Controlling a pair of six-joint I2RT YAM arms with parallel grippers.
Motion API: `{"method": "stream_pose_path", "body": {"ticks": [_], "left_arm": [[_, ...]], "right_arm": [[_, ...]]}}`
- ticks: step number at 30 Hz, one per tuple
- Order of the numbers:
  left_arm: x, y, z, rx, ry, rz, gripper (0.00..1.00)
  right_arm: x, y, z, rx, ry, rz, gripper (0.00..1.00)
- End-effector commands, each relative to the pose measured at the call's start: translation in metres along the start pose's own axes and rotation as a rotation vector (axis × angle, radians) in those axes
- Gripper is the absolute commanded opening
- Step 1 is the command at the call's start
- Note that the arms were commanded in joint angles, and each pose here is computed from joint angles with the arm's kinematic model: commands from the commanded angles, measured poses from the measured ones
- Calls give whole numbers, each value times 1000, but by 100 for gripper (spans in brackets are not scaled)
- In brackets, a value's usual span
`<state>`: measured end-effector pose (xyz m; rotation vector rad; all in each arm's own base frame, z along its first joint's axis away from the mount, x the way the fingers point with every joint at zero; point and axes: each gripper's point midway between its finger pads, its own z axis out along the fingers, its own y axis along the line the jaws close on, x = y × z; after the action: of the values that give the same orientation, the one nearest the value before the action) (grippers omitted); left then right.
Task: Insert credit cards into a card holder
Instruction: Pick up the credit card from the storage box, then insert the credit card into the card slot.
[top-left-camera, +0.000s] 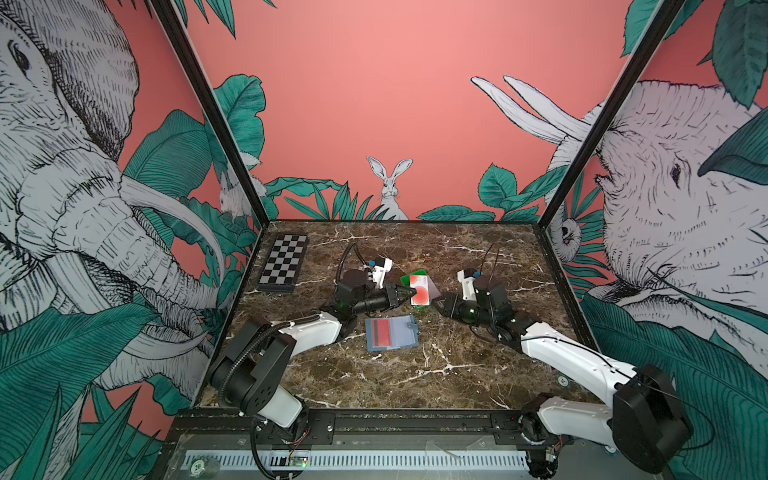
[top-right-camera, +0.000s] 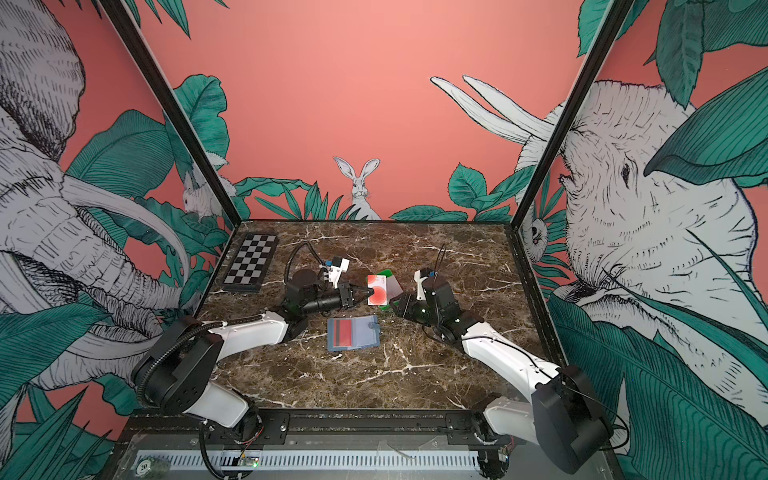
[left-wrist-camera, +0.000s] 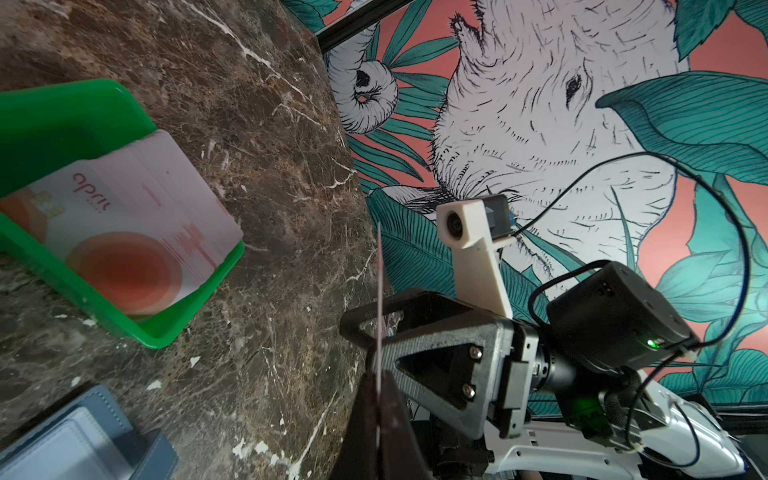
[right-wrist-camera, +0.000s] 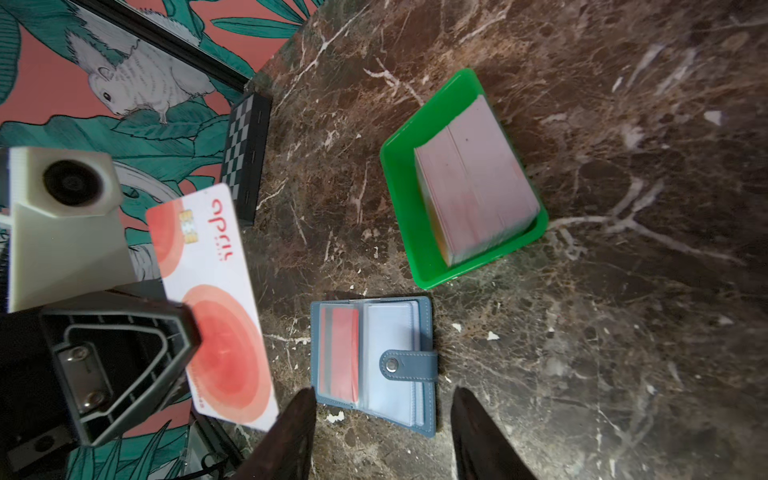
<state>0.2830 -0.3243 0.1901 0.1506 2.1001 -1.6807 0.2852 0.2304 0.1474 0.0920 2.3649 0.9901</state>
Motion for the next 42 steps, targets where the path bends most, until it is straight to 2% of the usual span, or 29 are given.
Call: {"method": "stream_pose_path", "body": {"ticks": [1, 7, 14, 22, 34, 42], "left_arm": [[-8, -17, -6, 17, -14, 53, 0], [-3, -14, -11, -15, -4, 63, 0], [3, -7, -19, -62, 1, 77, 0], [18, 13, -38, -135, 17, 52, 0], [40, 52, -67, -227, 28, -3, 0], [60, 77, -84, -294, 64, -41, 0]], "right_arm": [[1, -6, -5, 37, -11, -29, 52], [4, -17, -7, 93, -9, -39, 56], [4, -9, -2, 57, 9, -95, 61], [13, -8, 7, 82, 40, -140, 55], [44, 10, 26, 83, 82, -229, 57], [63, 3, 38, 126, 124, -266, 56]]}}
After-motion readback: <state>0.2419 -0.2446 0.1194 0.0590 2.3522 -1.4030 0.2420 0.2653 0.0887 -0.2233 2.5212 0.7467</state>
